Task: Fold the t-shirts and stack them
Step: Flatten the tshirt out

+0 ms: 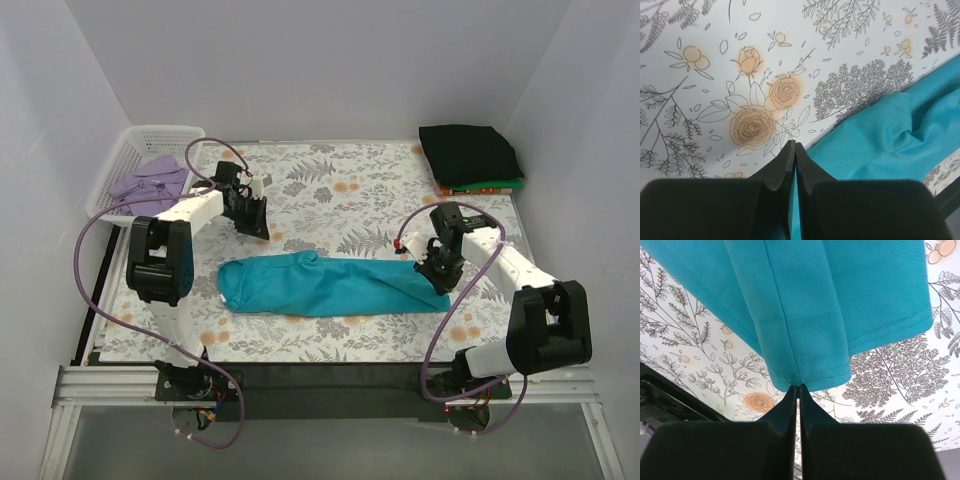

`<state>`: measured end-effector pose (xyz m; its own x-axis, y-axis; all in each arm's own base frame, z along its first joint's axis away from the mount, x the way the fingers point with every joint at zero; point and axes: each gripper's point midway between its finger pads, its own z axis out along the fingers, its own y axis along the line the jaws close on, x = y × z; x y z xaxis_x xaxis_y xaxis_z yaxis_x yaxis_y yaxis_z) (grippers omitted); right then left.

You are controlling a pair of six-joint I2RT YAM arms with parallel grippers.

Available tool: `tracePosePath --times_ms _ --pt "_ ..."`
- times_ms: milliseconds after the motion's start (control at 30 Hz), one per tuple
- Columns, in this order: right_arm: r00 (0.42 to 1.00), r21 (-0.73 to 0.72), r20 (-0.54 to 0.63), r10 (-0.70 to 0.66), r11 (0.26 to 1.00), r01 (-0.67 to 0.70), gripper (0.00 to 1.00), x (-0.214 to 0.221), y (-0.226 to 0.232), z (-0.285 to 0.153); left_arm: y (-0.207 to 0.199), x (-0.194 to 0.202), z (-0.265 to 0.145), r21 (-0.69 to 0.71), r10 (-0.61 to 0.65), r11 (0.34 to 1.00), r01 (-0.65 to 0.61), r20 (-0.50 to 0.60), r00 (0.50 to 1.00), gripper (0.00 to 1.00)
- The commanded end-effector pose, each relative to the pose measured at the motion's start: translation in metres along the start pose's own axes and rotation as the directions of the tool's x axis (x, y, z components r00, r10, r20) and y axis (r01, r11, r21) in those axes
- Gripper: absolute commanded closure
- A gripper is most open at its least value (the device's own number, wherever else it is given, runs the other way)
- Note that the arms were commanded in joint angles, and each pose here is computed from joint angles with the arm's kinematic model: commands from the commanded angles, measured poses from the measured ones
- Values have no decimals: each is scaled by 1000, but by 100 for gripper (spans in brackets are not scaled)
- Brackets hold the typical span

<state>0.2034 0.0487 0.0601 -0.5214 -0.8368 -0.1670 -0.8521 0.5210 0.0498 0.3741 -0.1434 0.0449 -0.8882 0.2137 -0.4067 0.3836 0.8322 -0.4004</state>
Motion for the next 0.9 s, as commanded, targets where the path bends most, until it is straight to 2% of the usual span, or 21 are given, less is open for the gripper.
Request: tracePosePath --times_ms 0,33,100,133,333,567,867 --pt "1000 8 24 -8 1000 8 99 -7 -9 -9 -16 -16 -16 42 13 999 -14 25 1000 99" --pt "1000 14 28 -12 1000 12 99 -7 -9 -11 -14 -13 -17 33 7 999 -8 16 1000 88" --pt "1000 12 28 -10 1000 10 99 -7 -9 -10 -13 -8 -20 17 3 1000 -3 7 1000 55" --pt "1000 11 27 -11 1000 11 99 -7 -9 -10 -10 -3 -19 -3 -1 1000 1 -5 1000 50" --pt "1000 4 19 -11 1000 11 99 -3 -7 -8 3 35 -20 -79 -19 997 11 -97 995 48" --pt "1000 -13 20 0 1000 0 99 -5 -6 -5 -2 58 -16 -72 -45 997 33 -165 985 48" --pt "1000 -19 10 -1 1000 1 99 -4 -7 -3 -32 30 -8 57 -47 997 52 -89 995 61"
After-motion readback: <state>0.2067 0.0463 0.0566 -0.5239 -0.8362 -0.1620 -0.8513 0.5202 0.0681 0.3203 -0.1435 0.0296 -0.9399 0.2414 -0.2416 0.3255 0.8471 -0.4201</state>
